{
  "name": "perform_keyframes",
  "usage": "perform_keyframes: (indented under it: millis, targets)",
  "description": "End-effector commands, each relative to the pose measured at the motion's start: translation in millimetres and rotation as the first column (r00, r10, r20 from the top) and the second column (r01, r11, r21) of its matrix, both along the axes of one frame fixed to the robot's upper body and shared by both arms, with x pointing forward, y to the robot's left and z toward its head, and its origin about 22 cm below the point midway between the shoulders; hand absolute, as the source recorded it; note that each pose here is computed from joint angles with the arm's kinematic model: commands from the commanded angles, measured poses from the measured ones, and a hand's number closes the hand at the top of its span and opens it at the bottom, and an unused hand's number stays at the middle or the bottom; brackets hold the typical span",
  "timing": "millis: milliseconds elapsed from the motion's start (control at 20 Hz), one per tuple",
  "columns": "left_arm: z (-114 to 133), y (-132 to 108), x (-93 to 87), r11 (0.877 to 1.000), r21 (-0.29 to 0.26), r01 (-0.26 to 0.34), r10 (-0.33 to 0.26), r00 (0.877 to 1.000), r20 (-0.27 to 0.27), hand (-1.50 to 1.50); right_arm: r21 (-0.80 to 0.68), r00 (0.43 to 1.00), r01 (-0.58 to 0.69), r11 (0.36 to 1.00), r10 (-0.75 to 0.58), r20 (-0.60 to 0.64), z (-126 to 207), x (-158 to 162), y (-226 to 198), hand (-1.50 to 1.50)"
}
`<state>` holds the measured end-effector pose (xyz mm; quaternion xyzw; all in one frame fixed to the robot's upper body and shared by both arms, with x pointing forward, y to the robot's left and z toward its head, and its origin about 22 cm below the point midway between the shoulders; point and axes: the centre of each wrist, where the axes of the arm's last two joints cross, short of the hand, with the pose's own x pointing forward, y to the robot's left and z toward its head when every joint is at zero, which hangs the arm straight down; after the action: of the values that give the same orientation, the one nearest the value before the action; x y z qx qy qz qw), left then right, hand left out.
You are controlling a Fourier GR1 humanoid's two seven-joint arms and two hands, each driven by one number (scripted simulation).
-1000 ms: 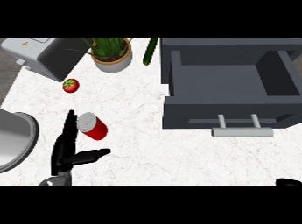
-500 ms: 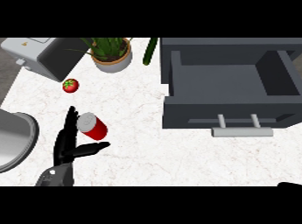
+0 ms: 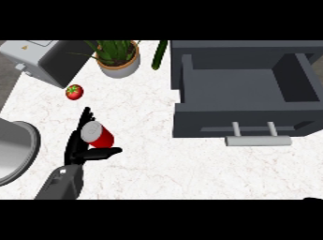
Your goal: Pick up the can, place it into the drawer and close the drawer
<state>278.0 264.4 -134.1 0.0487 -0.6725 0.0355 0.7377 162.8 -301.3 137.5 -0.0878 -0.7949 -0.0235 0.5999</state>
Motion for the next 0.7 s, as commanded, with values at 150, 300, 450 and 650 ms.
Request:
perform_keyframes:
  millis: [150, 300, 450, 650]
  targets:
    - [13, -30, 25.5, 0.991, -0.076, 0.108, -0.106, 0.994, 0.031, 1.5, 0.004, 1.0, 0.006, 1.0, -0.006, 0.009, 9, -16, 1, -1.5]
    - [-1, -3, 11.5, 0.987, -0.096, 0.13, -0.124, 0.99, 0.07, 1.5, -0.005, 1.0, 0.002, 1.0, -0.002, 0.011, 5, 19, 8, -1.5]
    - [12, -36, 33.3, 0.982, -0.118, 0.145, -0.137, 0.988, 0.076, 1.5, -0.027, 1.0, 0.025, 0.999, -0.025, 0.015, -2, -2, -6, -1.5]
    - [17, -28, 41.3, 0.986, -0.099, 0.133, -0.124, 0.987, 0.099, 1.5, -0.024, 0.999, 0.025, 0.999, -0.025, 0.034, 1, 14, -11, -1.5]
